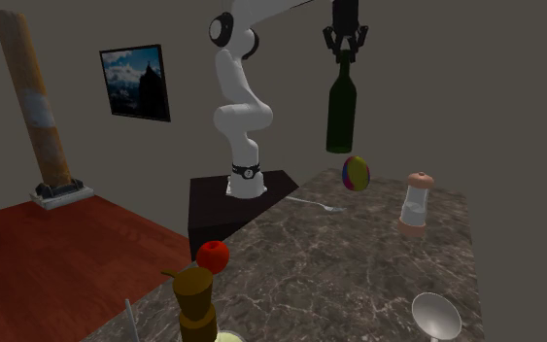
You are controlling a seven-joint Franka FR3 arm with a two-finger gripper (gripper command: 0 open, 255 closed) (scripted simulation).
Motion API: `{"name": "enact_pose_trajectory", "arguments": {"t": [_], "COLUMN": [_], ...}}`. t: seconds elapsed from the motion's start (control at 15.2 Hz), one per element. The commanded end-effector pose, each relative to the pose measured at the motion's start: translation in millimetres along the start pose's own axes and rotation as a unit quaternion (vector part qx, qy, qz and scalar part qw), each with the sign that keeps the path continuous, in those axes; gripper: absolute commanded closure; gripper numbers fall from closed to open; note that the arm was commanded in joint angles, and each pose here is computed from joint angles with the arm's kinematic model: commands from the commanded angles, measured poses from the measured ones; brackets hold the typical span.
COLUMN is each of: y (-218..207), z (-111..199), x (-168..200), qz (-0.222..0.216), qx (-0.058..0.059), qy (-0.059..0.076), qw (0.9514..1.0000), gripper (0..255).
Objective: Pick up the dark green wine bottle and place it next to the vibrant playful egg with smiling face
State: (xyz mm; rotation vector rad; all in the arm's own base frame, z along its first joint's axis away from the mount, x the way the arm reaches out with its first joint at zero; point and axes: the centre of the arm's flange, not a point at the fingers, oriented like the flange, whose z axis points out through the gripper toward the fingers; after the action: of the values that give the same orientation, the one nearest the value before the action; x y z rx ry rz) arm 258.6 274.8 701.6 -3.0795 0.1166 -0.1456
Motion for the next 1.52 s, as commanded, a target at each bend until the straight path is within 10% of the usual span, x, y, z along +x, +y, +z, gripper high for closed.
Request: {"name": "enact_pose_trajectory", "arguments": {"t": [0.0, 1.45], "y": [-19, -207], "z": [-1, -11], "x": [-20, -241], "qz": [0.001, 0.001], "qx": [0.0, 0.0], "qy": [0.0, 0.0], "qw": [1.0, 1.0], "gripper": [255, 255]}}
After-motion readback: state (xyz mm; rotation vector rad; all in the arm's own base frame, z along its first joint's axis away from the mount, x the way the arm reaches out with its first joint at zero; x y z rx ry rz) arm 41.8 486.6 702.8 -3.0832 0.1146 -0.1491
